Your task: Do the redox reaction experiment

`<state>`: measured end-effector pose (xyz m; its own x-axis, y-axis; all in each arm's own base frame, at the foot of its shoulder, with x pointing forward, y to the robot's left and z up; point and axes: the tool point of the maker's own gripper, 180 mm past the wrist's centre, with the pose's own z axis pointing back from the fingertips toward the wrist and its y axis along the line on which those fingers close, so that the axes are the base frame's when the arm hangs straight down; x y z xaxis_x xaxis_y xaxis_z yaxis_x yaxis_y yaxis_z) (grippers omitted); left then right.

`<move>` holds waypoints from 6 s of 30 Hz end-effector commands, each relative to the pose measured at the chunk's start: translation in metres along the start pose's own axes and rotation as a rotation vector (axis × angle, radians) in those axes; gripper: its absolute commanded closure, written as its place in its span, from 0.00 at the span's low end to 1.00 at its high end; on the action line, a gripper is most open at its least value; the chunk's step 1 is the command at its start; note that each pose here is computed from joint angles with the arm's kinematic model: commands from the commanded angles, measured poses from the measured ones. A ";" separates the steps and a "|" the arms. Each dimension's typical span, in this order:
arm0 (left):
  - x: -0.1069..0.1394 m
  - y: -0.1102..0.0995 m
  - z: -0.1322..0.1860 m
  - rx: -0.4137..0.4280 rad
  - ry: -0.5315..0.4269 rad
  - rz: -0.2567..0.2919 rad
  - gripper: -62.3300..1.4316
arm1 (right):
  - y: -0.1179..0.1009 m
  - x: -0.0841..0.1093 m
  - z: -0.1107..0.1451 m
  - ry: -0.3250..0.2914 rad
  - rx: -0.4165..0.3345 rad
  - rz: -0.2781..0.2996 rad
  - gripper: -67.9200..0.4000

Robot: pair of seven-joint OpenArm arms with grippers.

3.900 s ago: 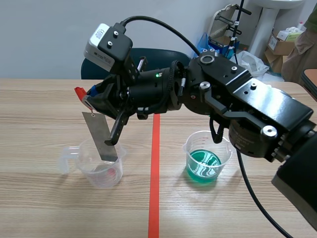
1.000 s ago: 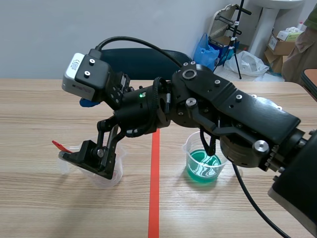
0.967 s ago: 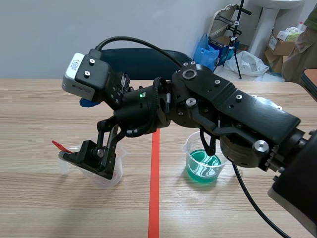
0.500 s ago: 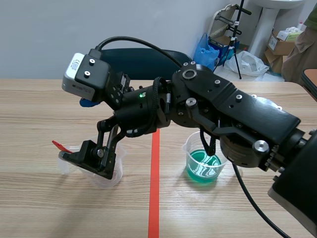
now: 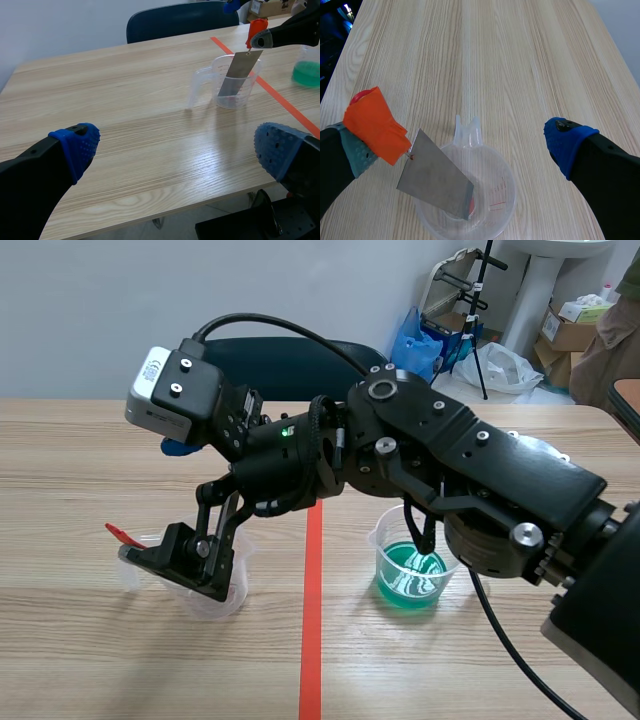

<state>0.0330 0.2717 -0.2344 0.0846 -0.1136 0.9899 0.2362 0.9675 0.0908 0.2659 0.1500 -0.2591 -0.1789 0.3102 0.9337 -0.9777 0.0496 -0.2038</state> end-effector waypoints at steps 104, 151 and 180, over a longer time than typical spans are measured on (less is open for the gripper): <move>0.037 -0.068 -0.075 -0.090 -0.023 -0.116 0.00 | 0.013 0.049 0.167 -0.160 -0.463 -0.028 0.00; 0.058 -0.052 -0.123 -0.034 -0.119 -0.097 0.00 | 0.025 0.027 0.213 -0.061 -0.660 -0.191 0.00; 0.057 -0.053 -0.123 -0.041 -0.115 -0.106 0.00 | 0.025 0.027 0.213 -0.061 -0.660 -0.191 0.00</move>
<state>0.1416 0.1867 -0.2057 -0.0185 -0.1874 0.9821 0.2849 0.9406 0.1849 0.2107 -0.0449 -0.1871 -0.0018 0.2020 0.9794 -0.7265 0.6728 -0.1401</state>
